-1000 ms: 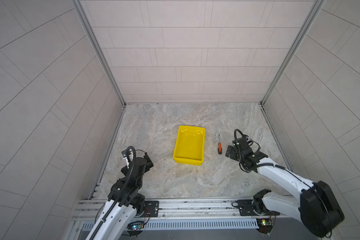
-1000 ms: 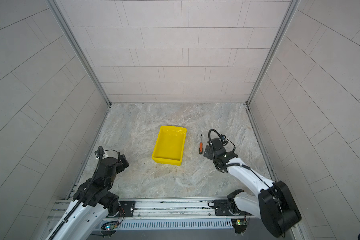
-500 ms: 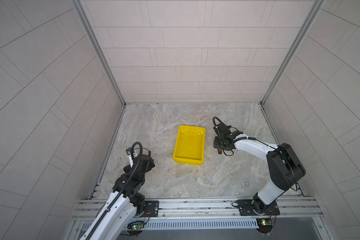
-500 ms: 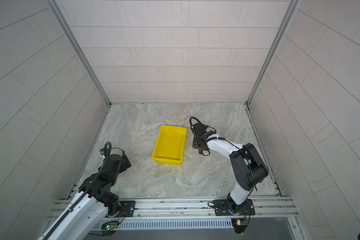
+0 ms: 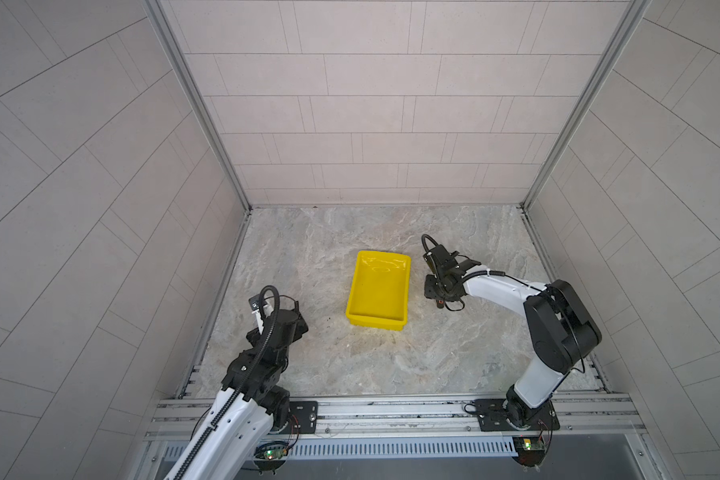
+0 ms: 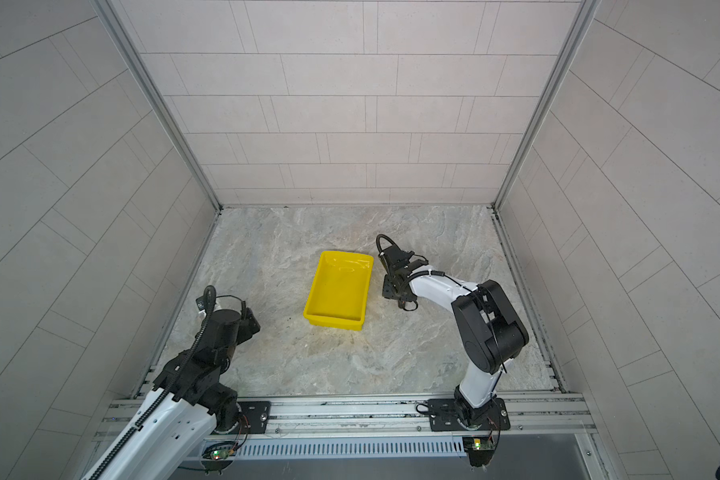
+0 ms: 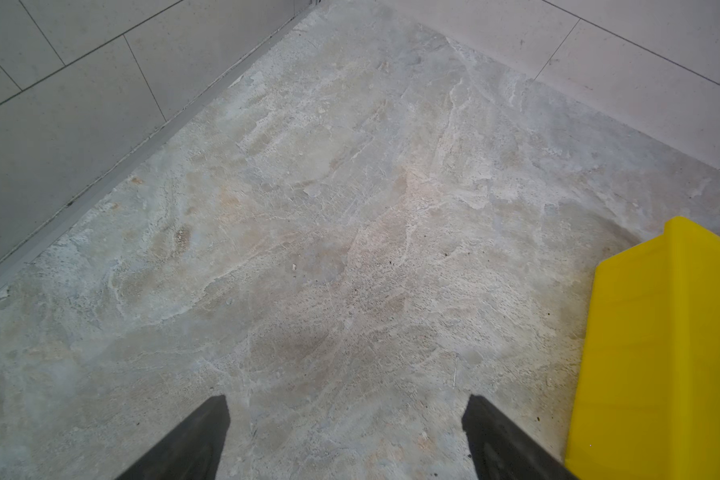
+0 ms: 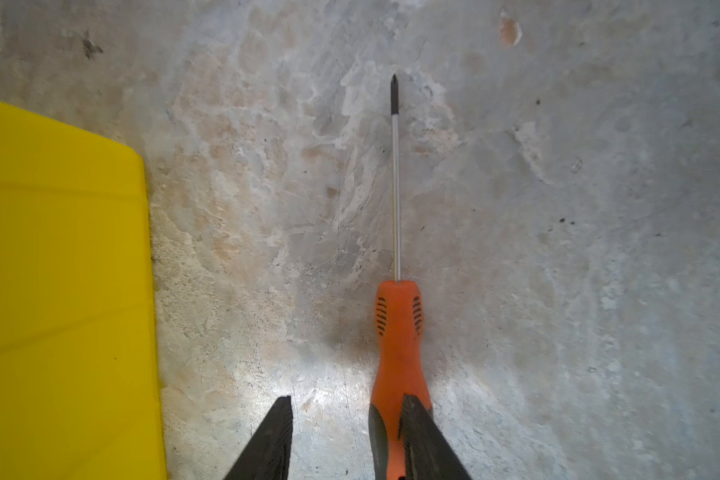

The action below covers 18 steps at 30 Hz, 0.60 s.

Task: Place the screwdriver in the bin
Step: 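Lower the open right gripper over the orange screwdriver handle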

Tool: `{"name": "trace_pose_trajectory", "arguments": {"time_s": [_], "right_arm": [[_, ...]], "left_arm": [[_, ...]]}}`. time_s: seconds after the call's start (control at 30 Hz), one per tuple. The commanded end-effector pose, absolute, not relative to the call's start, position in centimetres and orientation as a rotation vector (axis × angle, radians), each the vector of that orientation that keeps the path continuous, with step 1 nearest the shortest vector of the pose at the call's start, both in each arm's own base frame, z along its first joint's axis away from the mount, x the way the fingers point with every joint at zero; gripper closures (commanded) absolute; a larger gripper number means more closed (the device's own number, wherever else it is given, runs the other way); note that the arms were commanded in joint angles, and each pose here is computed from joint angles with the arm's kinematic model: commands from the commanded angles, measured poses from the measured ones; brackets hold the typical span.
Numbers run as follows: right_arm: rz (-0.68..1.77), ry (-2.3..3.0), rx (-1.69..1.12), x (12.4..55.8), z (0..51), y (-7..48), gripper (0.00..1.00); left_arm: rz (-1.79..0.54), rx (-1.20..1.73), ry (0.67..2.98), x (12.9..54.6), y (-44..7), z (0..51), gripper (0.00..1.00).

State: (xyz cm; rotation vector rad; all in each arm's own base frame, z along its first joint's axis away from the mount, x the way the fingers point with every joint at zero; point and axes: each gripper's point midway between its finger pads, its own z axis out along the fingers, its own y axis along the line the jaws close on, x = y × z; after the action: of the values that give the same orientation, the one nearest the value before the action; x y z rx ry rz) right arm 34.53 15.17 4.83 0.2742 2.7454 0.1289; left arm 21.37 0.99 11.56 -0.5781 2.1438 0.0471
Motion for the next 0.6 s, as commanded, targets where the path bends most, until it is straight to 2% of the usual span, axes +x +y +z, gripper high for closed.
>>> {"name": "trace_pose_trajectory", "arguments": {"time_s": [0.0,0.2,0.4,0.57], "right_arm": [[0.122,2.786,0.215,33.5,4.5,15.1,0.56],[0.091,2.749,0.177,34.2,5.7,14.4,0.53],[0.127,2.745,0.202,33.8,6.4,13.8,0.41],[0.067,2.741,0.174,33.3,6.4,12.6,0.4]], "left_arm": [[0.085,-0.576,2.15,21.5,1.3,11.5,0.05],[0.096,-0.573,2.17,21.7,1.2,11.2,0.06],[0.104,-0.571,2.178,21.8,1.1,11.1,0.06],[0.1,-0.567,2.187,21.9,1.0,11.0,0.06]]}}
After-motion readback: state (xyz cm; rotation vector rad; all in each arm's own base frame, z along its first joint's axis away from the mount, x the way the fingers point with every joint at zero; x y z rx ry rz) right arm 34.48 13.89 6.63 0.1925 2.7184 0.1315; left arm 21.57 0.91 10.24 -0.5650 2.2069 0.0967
